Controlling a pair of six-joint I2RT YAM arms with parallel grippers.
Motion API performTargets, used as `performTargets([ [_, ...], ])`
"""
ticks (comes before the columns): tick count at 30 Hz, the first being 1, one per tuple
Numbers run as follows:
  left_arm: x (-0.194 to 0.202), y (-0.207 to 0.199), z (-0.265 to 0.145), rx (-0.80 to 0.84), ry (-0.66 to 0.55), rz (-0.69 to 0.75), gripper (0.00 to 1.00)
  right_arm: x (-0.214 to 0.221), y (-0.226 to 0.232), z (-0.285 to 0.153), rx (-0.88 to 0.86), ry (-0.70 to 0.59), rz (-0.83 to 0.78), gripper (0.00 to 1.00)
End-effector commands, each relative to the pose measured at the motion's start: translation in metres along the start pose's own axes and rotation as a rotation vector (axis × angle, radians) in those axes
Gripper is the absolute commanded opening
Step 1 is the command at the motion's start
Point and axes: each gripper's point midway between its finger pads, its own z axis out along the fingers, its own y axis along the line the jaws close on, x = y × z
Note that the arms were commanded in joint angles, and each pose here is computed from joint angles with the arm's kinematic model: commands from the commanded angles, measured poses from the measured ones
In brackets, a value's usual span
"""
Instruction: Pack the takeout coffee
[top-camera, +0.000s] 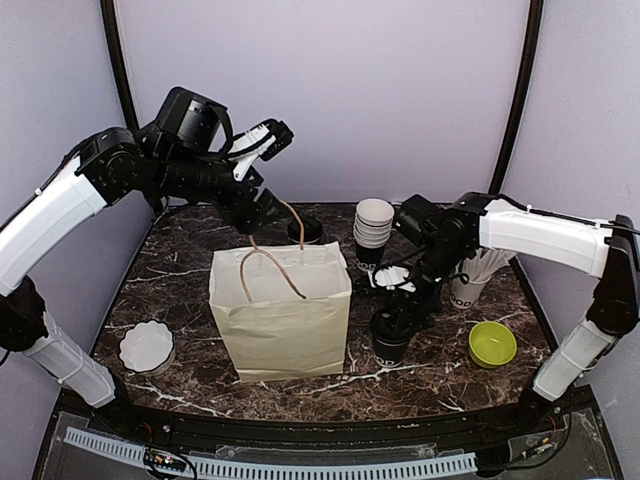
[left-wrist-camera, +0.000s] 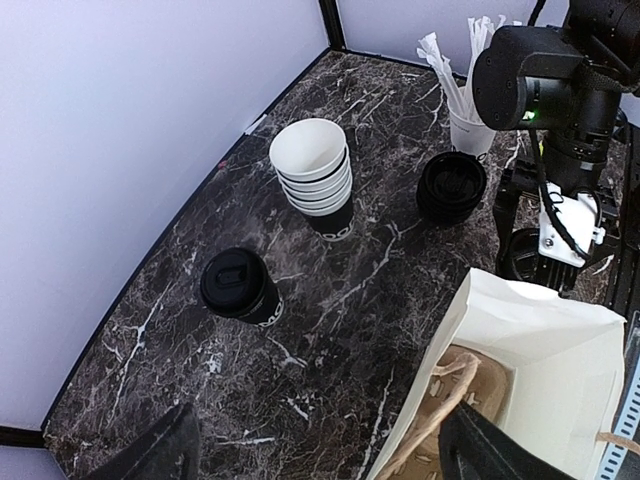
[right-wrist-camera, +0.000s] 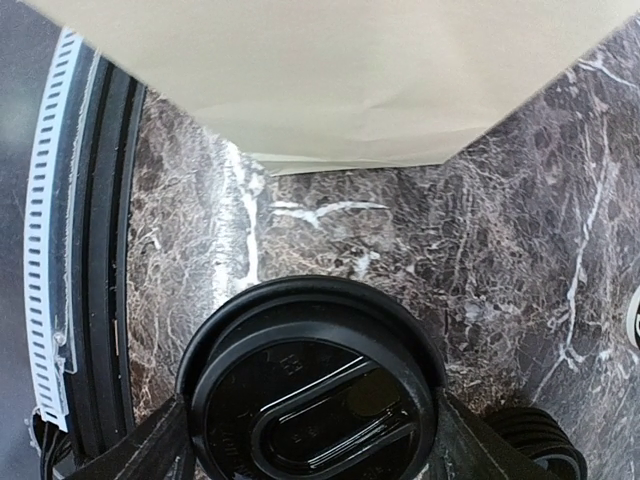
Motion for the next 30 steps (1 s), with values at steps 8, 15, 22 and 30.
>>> performTargets([
  [8, 0.002, 0.005, -0.015, -0.02, -0.026, -0.005, 0.85, -0.007, 0.016, -0.022, -0.02, 0.05, -0.121, 0.99],
  [15, 0.001, 0.019, -0.021, -0.105, -0.043, -0.007, 0.87, -0.029, -0.017, -0.051, 0.172, 0.017, -0.061, 0.99],
  [22, 0.002, 0.055, -0.022, -0.262, -0.047, -0.091, 0.91, -0.051, 0.003, -0.053, -0.012, -0.125, 0.003, 0.98],
  [30, 0.001, 0.082, -0.038, -0.376, -0.105, -0.158, 0.94, -0.014, 0.033, -0.027, -0.043, 0.04, -0.158, 0.88],
])
